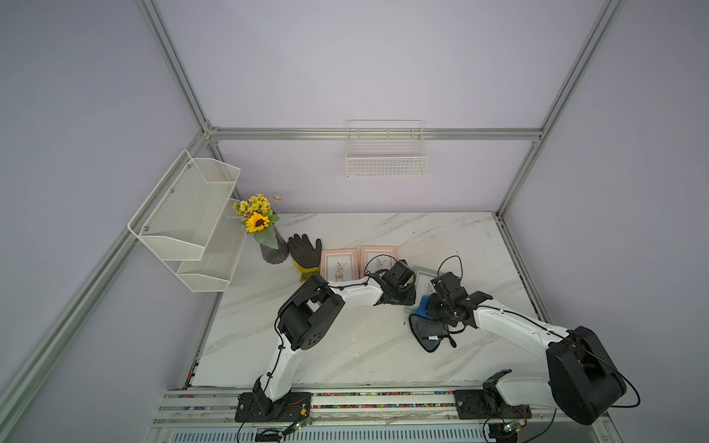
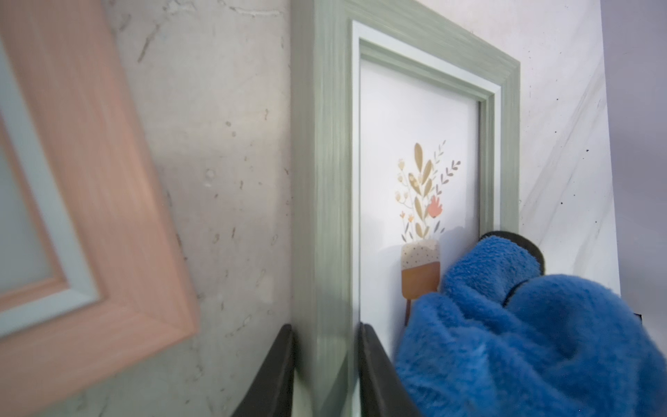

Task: Wipe the picture frame with a cloth
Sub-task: Wipe the dirt from the picture frame, then adjust the cleaning item.

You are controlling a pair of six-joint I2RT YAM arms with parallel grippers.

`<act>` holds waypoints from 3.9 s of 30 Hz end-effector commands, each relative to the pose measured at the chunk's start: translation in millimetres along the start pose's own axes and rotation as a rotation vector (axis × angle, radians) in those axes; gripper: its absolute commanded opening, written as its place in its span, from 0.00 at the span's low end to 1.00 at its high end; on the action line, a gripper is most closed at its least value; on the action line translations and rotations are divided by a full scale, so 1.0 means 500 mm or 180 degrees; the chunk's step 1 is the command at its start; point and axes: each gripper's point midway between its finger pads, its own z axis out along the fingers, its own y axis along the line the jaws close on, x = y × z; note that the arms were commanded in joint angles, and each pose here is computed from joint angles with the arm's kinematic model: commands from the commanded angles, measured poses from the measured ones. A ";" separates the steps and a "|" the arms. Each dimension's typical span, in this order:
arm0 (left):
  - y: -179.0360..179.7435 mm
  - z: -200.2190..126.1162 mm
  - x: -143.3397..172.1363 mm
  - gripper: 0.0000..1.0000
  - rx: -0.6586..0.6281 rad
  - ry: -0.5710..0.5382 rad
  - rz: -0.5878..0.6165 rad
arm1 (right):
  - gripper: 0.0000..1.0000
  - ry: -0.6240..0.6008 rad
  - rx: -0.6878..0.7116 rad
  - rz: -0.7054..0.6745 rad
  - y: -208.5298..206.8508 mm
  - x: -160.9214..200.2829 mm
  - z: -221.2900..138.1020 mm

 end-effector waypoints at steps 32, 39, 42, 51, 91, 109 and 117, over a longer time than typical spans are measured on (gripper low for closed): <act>0.094 0.015 0.050 0.28 -0.0484 0.0300 -0.0170 | 0.03 -0.0113 0.0132 -0.0083 0.002 -0.101 0.026; 0.089 0.015 0.051 0.28 -0.0468 0.0309 -0.0148 | 0.03 -0.0377 0.0134 -0.0143 0.070 -0.218 0.043; 0.089 0.016 0.052 0.28 -0.0469 0.0315 -0.0148 | 0.03 -0.0390 0.0197 -0.0137 0.074 -0.245 0.067; 0.090 0.015 0.052 0.28 -0.0478 0.0307 -0.0149 | 0.03 -0.0050 0.0040 -0.0308 0.087 -0.161 0.087; -0.052 -0.128 -0.070 0.41 -0.0018 -0.0043 0.0076 | 0.04 -0.0863 -0.0879 -0.0431 0.134 -0.243 -0.127; -0.104 -0.393 -0.102 0.72 0.1384 -0.1413 0.0644 | 0.04 -0.0948 -0.2515 -0.0988 0.239 -0.161 -0.257; -0.168 -0.420 -0.093 0.78 0.2031 -0.1436 0.0827 | 0.04 -0.0886 -0.3066 -0.1098 0.283 -0.122 -0.308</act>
